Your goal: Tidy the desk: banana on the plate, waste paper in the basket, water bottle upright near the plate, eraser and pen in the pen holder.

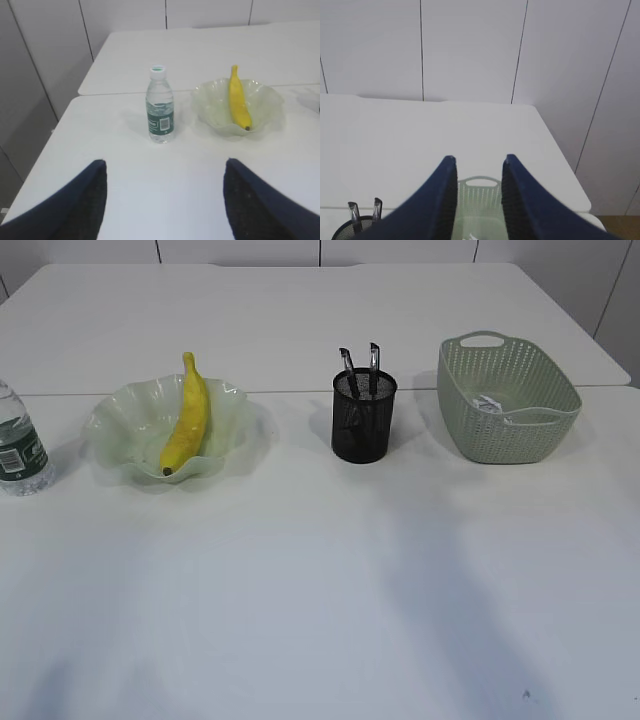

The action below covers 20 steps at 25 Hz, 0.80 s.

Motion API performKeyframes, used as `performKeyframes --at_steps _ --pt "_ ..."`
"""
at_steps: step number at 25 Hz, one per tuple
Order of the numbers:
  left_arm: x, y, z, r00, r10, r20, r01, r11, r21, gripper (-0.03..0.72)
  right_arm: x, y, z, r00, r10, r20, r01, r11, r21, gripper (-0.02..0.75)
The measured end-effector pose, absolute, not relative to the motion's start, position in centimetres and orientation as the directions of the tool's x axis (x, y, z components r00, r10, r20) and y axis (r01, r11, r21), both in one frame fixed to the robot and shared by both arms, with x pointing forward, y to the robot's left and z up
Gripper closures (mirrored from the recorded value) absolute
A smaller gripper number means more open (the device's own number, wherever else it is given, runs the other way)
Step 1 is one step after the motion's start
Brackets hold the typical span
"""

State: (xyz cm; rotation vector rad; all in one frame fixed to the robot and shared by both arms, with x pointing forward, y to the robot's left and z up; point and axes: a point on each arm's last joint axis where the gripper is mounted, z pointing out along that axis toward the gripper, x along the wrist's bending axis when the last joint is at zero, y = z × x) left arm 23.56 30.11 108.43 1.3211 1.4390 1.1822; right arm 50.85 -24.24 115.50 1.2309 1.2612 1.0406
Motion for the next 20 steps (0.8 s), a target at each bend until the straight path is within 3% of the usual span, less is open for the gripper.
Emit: performKeyframes --at_steps 10,20 --pt "23.6 29.6 107.1 -0.035 0.999 0.017 0.319 -0.005 0.948 0.184 50.0 -23.9 116.8 0.007 0.994 -0.114 0.007 0.113 0.994 0.505" --pt "23.0 29.5 106.3 -0.024 1.000 0.013 0.434 -0.001 0.901 0.213 49.9 -23.6 115.2 -0.029 0.998 -0.052 0.090 0.055 0.994 0.505"
